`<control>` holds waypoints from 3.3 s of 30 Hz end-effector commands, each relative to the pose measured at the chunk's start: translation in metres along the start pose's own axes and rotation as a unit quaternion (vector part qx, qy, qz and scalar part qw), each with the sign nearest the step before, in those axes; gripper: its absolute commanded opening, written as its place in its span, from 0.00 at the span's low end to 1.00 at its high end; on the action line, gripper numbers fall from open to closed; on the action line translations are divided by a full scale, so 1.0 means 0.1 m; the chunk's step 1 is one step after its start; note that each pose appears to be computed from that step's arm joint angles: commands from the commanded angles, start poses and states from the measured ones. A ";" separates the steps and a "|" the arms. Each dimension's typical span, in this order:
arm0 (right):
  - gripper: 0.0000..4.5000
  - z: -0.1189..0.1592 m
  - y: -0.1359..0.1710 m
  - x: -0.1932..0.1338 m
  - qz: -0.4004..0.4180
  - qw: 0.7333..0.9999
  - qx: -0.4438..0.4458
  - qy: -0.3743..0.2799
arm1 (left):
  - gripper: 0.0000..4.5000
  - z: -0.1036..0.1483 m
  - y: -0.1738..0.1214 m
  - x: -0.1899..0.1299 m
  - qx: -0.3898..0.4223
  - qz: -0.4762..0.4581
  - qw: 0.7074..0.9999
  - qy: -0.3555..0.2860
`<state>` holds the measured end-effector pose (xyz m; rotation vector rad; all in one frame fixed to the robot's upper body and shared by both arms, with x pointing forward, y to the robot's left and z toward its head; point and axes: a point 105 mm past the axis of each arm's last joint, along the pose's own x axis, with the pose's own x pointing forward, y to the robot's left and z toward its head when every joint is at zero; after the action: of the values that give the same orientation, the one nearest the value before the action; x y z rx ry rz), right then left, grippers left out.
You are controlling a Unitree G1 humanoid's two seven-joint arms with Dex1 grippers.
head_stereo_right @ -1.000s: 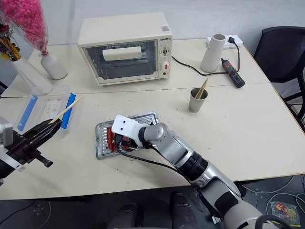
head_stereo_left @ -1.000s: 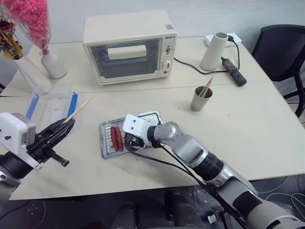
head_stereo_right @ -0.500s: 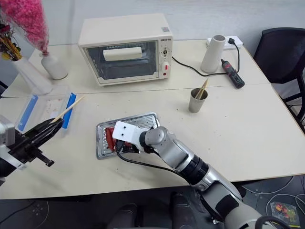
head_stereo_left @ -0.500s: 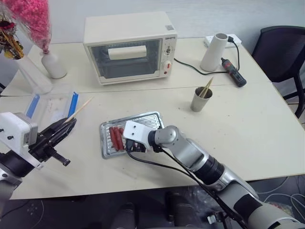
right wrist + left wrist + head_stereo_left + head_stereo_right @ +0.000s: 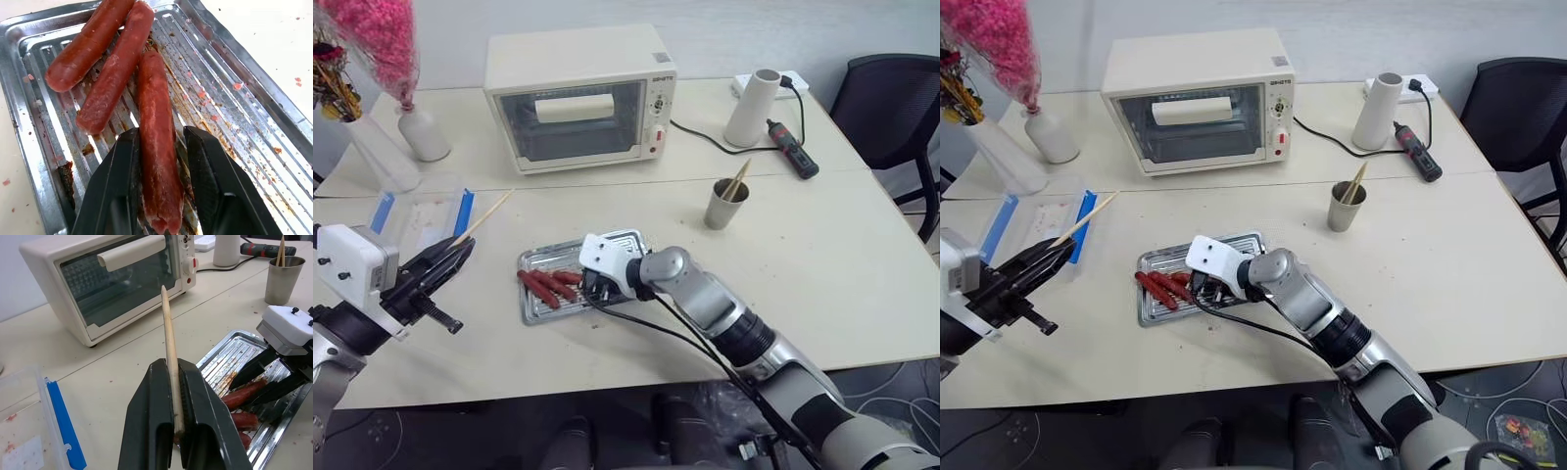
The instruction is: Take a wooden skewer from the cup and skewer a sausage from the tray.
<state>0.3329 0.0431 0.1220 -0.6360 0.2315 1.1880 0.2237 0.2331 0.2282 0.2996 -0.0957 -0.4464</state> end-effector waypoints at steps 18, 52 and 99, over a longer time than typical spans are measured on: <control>0.20 -0.04 -0.01 0.17 0.015 0.998 0.065 -0.007 | 0.00 0.07 0.01 0.01 0.020 0.005 1.000 -0.013; 0.03 0.38 -0.20 -1.72 0.229 0.962 -0.069 -0.134 | 0.00 0.33 -0.61 -0.02 -0.063 -0.384 0.919 0.054; 0.03 0.41 -0.08 -1.70 0.240 0.956 -0.074 -0.148 | 0.00 0.29 -0.59 0.12 -0.015 -0.404 0.913 0.055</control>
<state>0.2739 -0.0677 0.2370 -0.5151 0.0686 1.7565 0.2050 0.1664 0.2309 0.2852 0.1826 -1.2704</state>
